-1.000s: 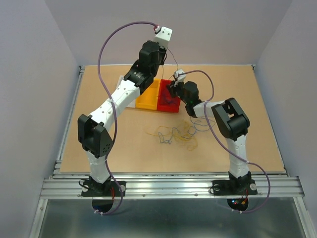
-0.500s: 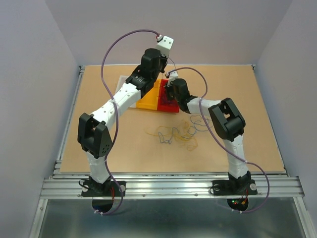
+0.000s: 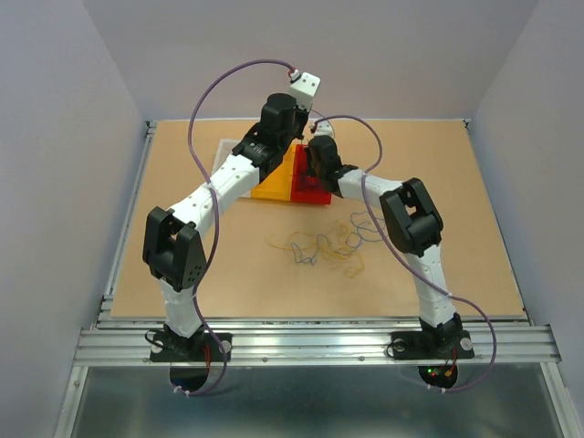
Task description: Untangle the cables
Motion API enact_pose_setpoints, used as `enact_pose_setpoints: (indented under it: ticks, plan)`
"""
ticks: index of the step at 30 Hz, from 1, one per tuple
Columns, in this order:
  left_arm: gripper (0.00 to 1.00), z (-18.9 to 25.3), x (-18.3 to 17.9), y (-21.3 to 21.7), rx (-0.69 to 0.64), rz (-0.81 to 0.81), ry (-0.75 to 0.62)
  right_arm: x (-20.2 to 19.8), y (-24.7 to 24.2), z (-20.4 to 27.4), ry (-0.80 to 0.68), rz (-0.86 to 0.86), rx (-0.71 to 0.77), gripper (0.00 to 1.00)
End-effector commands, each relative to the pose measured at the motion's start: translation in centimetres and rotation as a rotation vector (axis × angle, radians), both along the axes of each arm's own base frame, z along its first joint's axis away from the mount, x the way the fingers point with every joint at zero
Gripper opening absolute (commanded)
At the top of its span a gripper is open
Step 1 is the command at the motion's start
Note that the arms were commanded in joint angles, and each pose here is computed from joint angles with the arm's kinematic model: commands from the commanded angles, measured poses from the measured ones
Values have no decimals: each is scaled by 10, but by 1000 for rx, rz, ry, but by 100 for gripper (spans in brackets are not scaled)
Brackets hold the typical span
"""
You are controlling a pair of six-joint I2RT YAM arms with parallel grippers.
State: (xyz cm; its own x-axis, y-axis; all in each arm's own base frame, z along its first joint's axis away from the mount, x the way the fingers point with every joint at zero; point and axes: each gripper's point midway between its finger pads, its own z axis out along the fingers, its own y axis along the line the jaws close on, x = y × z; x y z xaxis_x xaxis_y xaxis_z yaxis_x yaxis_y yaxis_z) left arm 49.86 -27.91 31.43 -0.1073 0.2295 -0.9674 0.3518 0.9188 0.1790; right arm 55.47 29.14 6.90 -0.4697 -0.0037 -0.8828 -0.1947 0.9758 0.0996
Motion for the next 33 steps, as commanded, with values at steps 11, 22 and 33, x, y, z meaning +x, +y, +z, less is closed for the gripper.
enact_pose_setpoints:
  ticks: [11, 22, 33]
  plan:
    - [0, 53, -1, 0, -100, -11, -94, -29, -11, 30, -48, -13, 61, 25]
    - [0, 67, 11, -4, -108, 13, -111, -49, -17, 63, -206, 49, 116, 37]
    - [0, 42, 6, -8, -85, -20, -63, -71, -29, 75, -282, 75, 115, 64]
